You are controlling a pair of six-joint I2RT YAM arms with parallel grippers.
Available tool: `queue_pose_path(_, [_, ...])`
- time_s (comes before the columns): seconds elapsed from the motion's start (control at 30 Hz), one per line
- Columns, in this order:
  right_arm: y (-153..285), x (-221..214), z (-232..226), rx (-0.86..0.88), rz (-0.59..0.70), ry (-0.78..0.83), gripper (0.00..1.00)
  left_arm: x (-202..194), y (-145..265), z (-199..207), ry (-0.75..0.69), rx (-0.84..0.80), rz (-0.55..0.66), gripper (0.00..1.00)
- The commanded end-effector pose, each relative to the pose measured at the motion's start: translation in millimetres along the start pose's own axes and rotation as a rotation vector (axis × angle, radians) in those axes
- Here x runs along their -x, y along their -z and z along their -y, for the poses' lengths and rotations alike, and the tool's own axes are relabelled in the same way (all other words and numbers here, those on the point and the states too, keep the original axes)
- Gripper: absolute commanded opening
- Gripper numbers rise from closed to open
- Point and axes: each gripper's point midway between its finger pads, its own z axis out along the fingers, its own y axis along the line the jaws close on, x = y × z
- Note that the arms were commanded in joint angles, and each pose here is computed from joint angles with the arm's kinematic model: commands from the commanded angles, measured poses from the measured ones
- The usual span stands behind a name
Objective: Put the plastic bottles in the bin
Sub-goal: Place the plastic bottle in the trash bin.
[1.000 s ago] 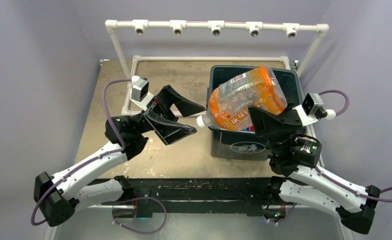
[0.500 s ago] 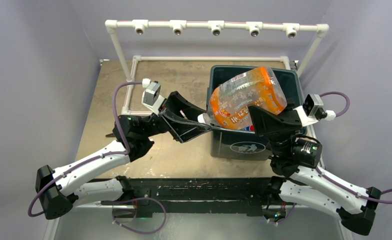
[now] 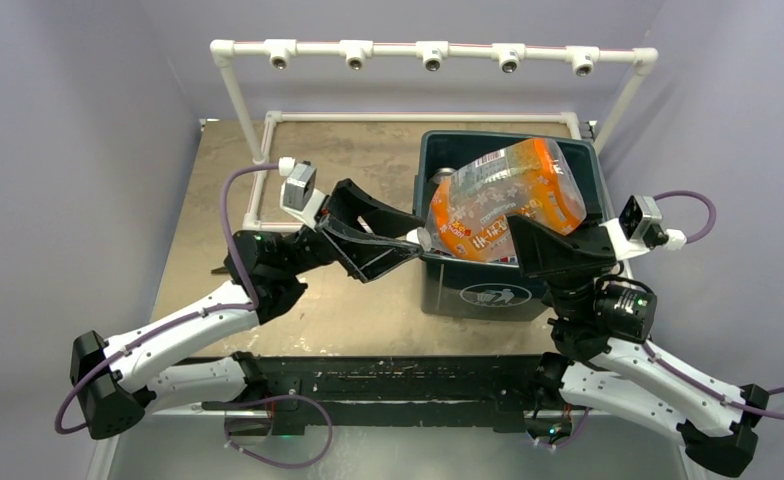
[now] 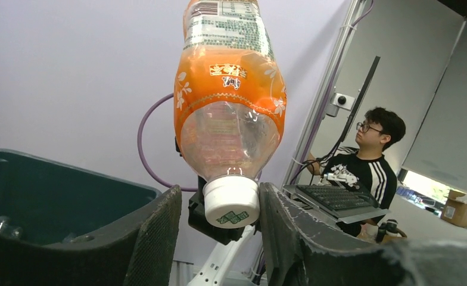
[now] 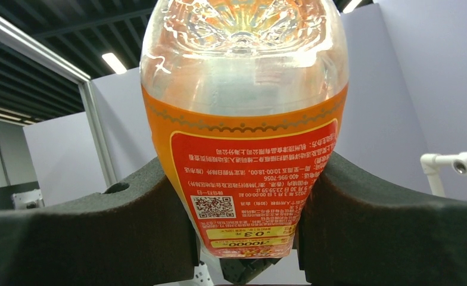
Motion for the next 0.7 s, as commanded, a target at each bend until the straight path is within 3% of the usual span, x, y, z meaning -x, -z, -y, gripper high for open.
queue_pose_path(0.0, [0, 4, 0, -0.005, 0.014, 0.011, 0.17, 7, -10, 9, -0.016, -0.04, 0.019, 0.48])
queue_pose_path(0.17, [0, 3, 0, -0.006, 0.009, 0.013, 0.17, 3, -16, 13, -0.012, -0.056, 0.008, 0.53])
queue_pose_path(0.23, [1, 2, 1, -0.009, 0.003, 0.014, 0.17, 1, -16, 14, -0.018, -0.061, 0.005, 0.5])
queue_pose_path(0.4, [3, 3, 1, -0.015, -0.005, 0.02, 0.19, 2, -15, 16, -0.041, -0.059, 0.018, 0.23])
queue_pose_path(0.47, [3, 2, 1, -0.019, -0.016, 0.026, 0.23, 5, -14, 16, -0.053, -0.055, 0.031, 0.04])
queue_pose_path(0.5, [3, 1, 2, -0.026, -0.026, 0.03, 0.32, 6, -14, 16, -0.058, -0.05, 0.037, 0.0])
queue_pose_path(0.63, [-3, 3, 7, -0.103, -0.118, 0.082, 0.89, 10, -15, 8, -0.094, 0.005, 0.035, 0.0])
queue_pose_path(0.67, [-5, 5, 12, -0.145, -0.151, 0.114, 0.98, 11, -16, 3, -0.119, 0.032, 0.024, 0.0])
